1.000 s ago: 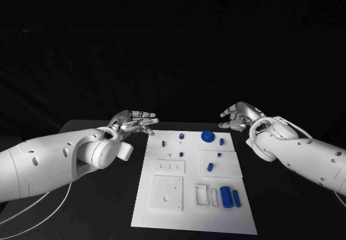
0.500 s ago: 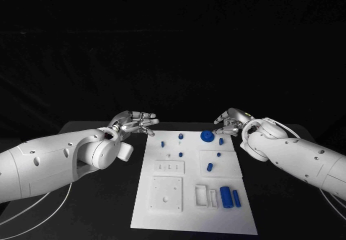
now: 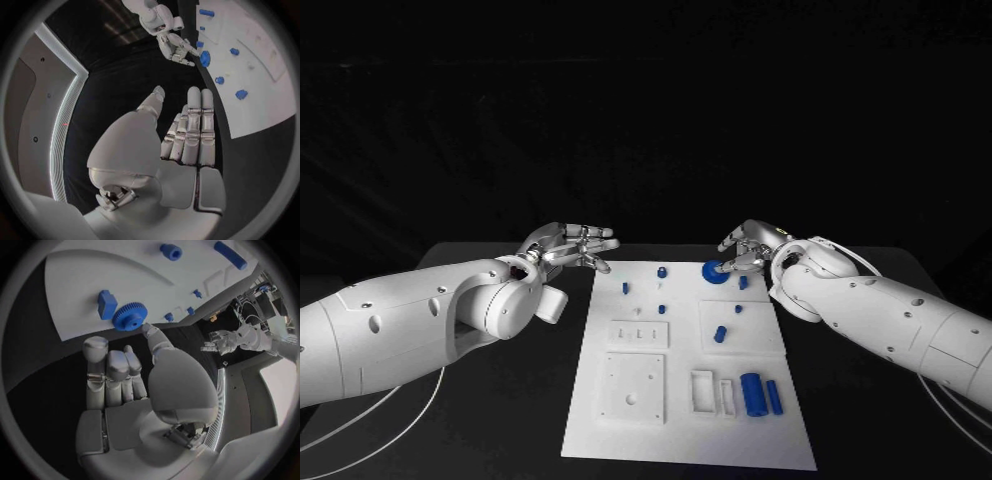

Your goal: Assemble the parts on the task board

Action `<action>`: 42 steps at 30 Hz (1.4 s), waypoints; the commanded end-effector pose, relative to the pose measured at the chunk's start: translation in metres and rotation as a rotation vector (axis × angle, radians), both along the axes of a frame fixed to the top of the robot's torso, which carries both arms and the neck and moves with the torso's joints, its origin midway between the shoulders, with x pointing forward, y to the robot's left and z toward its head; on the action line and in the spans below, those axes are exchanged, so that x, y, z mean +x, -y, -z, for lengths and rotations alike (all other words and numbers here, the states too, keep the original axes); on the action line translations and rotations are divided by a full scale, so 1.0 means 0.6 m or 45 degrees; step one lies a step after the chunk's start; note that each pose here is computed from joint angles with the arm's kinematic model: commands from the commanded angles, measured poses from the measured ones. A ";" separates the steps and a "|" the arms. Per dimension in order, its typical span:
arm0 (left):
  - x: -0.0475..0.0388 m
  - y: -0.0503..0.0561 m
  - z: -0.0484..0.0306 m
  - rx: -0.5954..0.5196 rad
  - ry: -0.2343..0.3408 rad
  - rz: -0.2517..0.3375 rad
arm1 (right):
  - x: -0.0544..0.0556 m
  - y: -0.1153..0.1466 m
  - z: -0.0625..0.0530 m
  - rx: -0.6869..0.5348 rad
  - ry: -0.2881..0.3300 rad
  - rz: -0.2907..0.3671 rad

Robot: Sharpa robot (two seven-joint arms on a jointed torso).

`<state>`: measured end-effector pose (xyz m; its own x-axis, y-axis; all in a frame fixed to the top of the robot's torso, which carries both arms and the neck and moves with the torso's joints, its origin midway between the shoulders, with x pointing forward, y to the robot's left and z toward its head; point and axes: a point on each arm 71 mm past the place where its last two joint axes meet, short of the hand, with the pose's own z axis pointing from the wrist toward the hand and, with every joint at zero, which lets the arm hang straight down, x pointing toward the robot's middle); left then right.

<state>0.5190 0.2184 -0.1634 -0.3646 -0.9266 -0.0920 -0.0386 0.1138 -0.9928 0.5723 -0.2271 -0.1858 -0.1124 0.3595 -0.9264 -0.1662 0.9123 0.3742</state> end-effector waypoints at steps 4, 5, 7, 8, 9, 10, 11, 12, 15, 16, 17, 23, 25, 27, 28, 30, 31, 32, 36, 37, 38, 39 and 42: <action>-0.001 0.005 -0.004 -0.007 0.011 0.028 | 0.003 -0.008 0.008 -0.049 -0.032 -0.034; -0.001 0.006 -0.004 -0.006 0.011 0.029 | 0.004 -0.008 0.009 -0.051 -0.033 -0.033; 0.000 0.006 -0.004 -0.006 0.011 0.029 | 0.004 -0.007 0.010 -0.056 -0.034 -0.032; 0.000 0.006 -0.004 -0.005 0.011 0.030 | 0.004 -0.006 0.010 -0.058 -0.034 -0.032; 0.000 0.006 -0.004 -0.005 0.011 0.030 | 0.004 -0.006 0.010 -0.059 -0.033 -0.032; -0.001 0.006 -0.004 -0.005 0.011 0.030 | 0.004 -0.006 0.010 -0.058 -0.031 -0.032; -0.001 0.006 -0.004 -0.004 0.011 0.030 | 0.004 -0.006 0.009 -0.058 -0.027 -0.032; -0.001 0.006 -0.004 -0.004 0.011 0.029 | 0.004 -0.007 0.009 -0.058 -0.024 -0.033; -0.001 0.006 -0.004 -0.004 0.011 0.029 | 0.003 -0.008 0.009 -0.061 -0.026 -0.036; -0.001 0.006 -0.004 -0.003 0.011 0.030 | 0.003 -0.008 0.009 -0.062 -0.028 -0.038; -0.001 0.006 -0.004 -0.003 0.011 0.030 | 0.003 -0.008 0.010 -0.063 -0.030 -0.039; -0.001 0.006 -0.004 -0.003 0.010 0.030 | 0.001 -0.011 0.015 -0.065 -0.041 -0.046; -0.001 0.006 -0.004 -0.003 0.010 0.031 | 0.000 -0.011 0.016 -0.069 -0.044 -0.047; -0.001 0.006 -0.004 -0.002 0.010 0.030 | 0.000 -0.010 0.017 -0.072 -0.047 -0.047; -0.001 0.006 -0.004 -0.002 0.009 0.030 | 0.000 -0.010 0.017 -0.074 -0.048 -0.047; -0.001 0.005 -0.004 -0.001 0.009 0.029 | -0.001 -0.010 0.018 -0.079 -0.052 -0.048; -0.001 0.005 -0.004 -0.001 0.009 0.028 | -0.001 -0.009 0.018 -0.081 -0.054 -0.049; -0.001 0.004 -0.004 -0.001 0.009 0.027 | -0.001 -0.010 0.019 -0.083 -0.058 -0.051; -0.001 0.004 -0.004 -0.001 0.009 0.027 | -0.003 -0.011 0.022 -0.089 -0.071 -0.058; -0.001 0.004 -0.004 -0.001 0.009 0.027 | -0.004 -0.012 0.022 -0.090 -0.074 -0.060; -0.001 0.004 -0.004 -0.001 0.009 0.027 | -0.004 -0.012 0.023 -0.091 -0.075 -0.060; -0.001 0.004 -0.004 -0.001 0.009 0.028 | -0.004 -0.012 0.023 -0.093 -0.077 -0.061; -0.001 0.004 -0.004 -0.001 0.009 0.028 | -0.005 -0.011 0.024 -0.100 -0.078 -0.060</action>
<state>0.5186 0.2182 -0.1634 -0.3683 -0.9249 -0.0947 -0.0384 0.1169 -0.9924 0.5706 -0.2214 -0.1976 -0.1636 0.3061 -0.9378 -0.1798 0.9255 0.3335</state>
